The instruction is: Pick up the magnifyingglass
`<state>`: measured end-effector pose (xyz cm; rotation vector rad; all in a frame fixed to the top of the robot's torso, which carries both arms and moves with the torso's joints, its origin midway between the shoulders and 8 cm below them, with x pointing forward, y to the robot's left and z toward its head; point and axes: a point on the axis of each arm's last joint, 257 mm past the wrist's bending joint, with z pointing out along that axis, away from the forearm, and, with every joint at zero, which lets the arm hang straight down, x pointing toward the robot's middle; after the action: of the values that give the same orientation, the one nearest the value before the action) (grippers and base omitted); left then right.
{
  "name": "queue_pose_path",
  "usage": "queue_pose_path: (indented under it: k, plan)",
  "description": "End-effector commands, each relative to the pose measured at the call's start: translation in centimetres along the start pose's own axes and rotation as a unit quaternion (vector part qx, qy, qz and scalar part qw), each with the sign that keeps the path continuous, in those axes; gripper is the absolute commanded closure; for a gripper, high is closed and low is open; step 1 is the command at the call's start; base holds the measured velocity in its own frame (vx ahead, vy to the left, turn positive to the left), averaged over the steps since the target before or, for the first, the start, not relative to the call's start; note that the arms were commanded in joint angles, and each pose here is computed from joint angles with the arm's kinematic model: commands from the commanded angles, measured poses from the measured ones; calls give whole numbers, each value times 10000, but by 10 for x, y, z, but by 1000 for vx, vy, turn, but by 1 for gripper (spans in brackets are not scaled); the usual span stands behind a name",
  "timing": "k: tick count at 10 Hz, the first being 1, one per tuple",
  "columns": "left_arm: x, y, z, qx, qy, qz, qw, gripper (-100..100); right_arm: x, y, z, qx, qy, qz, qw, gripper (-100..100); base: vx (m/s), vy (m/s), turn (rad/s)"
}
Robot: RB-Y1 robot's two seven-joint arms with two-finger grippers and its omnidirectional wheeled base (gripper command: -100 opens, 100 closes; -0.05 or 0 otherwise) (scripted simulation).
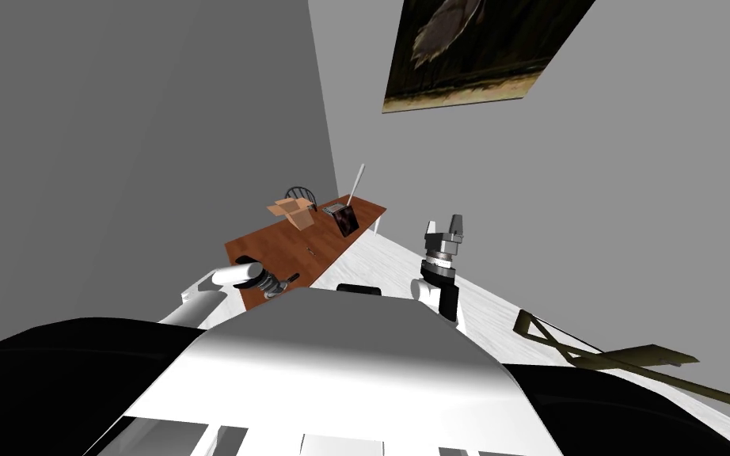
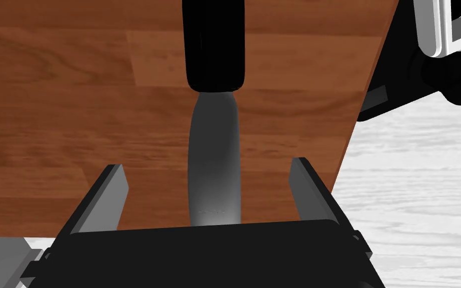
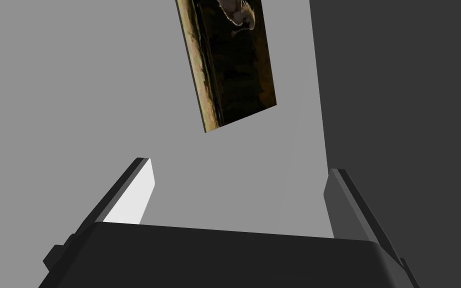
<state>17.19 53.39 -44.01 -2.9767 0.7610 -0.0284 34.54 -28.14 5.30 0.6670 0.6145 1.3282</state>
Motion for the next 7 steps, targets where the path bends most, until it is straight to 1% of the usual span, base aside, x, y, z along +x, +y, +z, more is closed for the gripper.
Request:
queue_pose_path:
  k: [1,3,4,5,7]
  plan:
    - [1,-2,5,1,-4,-61,10000,-100,0,0,0,0,0,0,10000,0,-50,1,-71]
    - [1,-4,12,-4,-15,-161,9999,-100,0,0,0,0,0,0,10000,0,-67,10,-110]
    - [1,-3,11,-6,-14,-137,9999,-100,0,0,0,0,0,0,10000,0,-23,8,-20]
    - [1,-4,11,-3,-12,-140,9999,100,0,0,0,1,0,-1,10000,0,0,0,0]
    - [1,-3,12,-15,-15,-145,9999,100,0,0,0,0,0,-1,10000,0,0,0,0]
